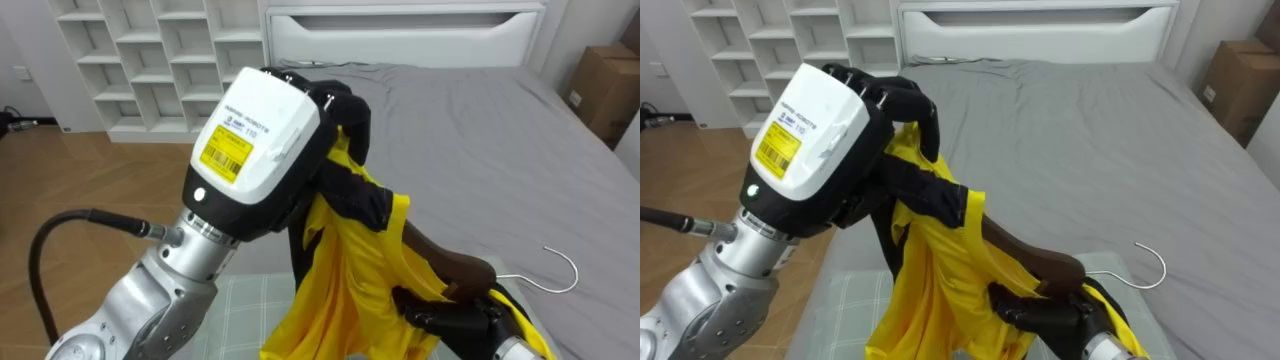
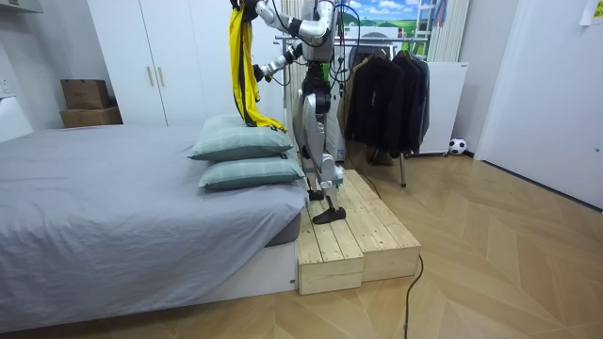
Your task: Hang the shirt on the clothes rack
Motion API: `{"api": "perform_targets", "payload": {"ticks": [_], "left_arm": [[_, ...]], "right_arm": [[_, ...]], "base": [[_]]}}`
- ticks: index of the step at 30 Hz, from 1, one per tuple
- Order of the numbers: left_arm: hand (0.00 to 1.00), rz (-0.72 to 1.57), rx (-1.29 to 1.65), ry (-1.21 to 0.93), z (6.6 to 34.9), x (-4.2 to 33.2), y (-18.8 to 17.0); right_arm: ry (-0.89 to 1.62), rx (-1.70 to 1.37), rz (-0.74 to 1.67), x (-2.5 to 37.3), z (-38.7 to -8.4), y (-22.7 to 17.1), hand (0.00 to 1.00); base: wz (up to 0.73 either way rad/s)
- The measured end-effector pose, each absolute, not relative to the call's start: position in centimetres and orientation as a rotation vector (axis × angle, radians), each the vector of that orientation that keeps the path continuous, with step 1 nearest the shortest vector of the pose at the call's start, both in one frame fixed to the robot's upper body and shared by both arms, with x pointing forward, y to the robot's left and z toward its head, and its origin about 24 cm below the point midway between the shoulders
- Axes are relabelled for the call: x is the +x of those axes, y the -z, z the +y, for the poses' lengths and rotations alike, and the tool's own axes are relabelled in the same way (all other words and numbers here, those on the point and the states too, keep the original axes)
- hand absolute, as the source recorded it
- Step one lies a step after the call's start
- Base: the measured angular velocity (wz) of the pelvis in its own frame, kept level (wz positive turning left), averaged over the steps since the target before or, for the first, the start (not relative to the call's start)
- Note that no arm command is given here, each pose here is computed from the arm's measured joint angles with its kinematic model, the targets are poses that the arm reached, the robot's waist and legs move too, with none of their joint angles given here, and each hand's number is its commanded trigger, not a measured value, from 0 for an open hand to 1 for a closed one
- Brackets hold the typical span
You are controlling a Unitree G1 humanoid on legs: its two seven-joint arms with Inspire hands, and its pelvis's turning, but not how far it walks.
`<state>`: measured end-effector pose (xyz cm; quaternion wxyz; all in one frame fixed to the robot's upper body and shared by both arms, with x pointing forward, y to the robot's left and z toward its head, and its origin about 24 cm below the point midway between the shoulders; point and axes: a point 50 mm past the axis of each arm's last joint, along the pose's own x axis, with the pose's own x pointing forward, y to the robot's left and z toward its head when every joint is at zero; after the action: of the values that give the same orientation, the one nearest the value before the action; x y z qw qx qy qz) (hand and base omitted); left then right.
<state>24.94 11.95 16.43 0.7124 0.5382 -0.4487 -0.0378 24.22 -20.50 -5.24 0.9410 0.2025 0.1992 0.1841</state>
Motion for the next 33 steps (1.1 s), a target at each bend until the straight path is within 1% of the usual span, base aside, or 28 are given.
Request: {"api": "perform_targets", "payload": {"ticks": [6, 10, 13, 18, 24, 27, 33], "left_arm": [[0.0, -0.958, 1.16, 0.102, 12.0, 25.0, -16.3], [0.0, -0.885, 1.144, 0.108, 12.8, 24.9, -15.1], [0.0, -0.824, 1.088, 0.124, 13.5, 24.8, -14.3], [0.0, -0.773, 1.013, 0.119, 14.2, 25.2, -14.1], [0.0, -0.725, 1.003, 0.067, 15.7, 25.7, -14.5], [0.0, -0.717, 0.996, 0.047, 16.0, 25.8, -14.6], [0.0, -0.67, 0.952, 0.019, 16.7, 25.7, -14.2]], "right_arm": [[-0.372, 0.234, 0.433, 24.3, -22.3, 4.8, 1.0], [-0.34, 0.109, 0.457, 24.4, -23.9, 4.5, 1.0], [-0.325, 0.024, 0.467, 24.5, -24.5, 4.2, 1.0], [-0.324, -0.063, 0.417, 25.3, -24.5, 2.8, 1.0], [-0.302, -0.093, 0.364, 25.9, -24.7, 1.6, 1.0], [-0.285, -0.099, 0.324, 26.3, -25.0, 0.7, 1.0], [-0.261, -0.103, 0.313, 26.4, -25.5, 0.4, 1.0]], "base": [[0.02], [-0.1], [-0.08], [-0.02], [0.0], [0.0], [-0.01]]}}
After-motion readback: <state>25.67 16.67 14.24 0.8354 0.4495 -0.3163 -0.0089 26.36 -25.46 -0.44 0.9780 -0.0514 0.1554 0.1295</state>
